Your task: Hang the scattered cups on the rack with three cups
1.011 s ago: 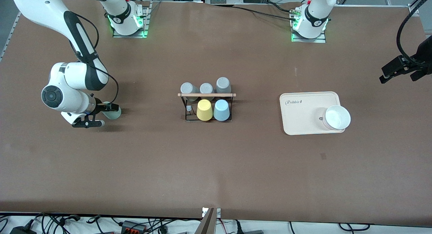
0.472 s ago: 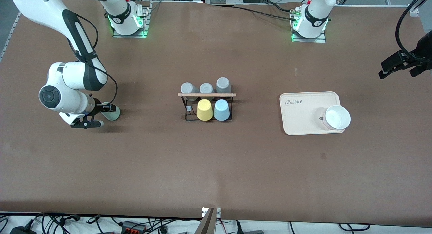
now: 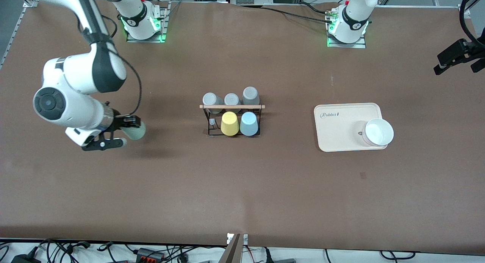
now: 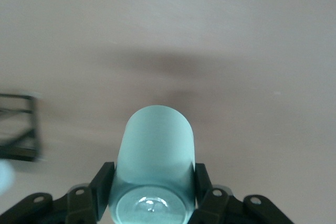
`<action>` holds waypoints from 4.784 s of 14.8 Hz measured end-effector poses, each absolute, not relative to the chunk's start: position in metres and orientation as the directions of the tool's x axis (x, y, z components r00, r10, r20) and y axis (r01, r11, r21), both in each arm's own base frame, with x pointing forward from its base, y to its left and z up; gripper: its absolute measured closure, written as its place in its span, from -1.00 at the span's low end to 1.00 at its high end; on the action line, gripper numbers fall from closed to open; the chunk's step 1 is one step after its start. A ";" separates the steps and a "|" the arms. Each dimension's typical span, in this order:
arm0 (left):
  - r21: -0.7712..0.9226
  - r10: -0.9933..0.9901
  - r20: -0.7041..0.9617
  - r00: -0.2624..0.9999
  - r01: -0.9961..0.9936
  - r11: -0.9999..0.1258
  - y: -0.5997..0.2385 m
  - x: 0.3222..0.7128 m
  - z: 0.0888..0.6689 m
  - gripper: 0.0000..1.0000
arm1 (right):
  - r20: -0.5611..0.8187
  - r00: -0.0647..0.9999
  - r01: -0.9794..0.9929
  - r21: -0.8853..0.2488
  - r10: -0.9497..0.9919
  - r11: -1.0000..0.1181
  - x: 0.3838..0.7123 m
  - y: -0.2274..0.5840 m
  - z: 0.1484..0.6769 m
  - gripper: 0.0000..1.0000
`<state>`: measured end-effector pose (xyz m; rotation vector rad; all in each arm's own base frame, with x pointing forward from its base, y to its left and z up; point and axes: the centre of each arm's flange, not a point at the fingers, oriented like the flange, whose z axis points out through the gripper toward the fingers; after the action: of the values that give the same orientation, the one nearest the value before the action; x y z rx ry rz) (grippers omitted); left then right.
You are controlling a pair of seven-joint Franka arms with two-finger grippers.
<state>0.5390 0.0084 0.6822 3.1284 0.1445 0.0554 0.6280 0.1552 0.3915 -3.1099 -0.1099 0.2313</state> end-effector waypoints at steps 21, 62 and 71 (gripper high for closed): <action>0.006 0.086 -0.009 0.996 0.086 -0.996 0.005 0.554 0.658 -1.00 | -0.182 0.952 -0.262 -0.059 -0.247 -0.963 0.592 0.382 0.367 -0.32; 0.040 0.041 0.026 0.999 0.040 -0.998 0.002 0.558 0.661 -1.00 | 0.036 0.994 -0.106 -0.058 -0.108 -0.993 0.685 0.054 0.535 -1.00; 0.040 0.041 0.028 0.999 0.040 -0.998 0.002 0.558 0.662 -1.00 | 0.100 0.995 0.023 0.005 0.023 -1.000 0.657 -0.027 0.592 -1.00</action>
<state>0.5576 0.0019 0.6621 3.1009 0.0624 0.0452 0.6566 -0.0274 0.5915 -3.1417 -0.0362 -0.1572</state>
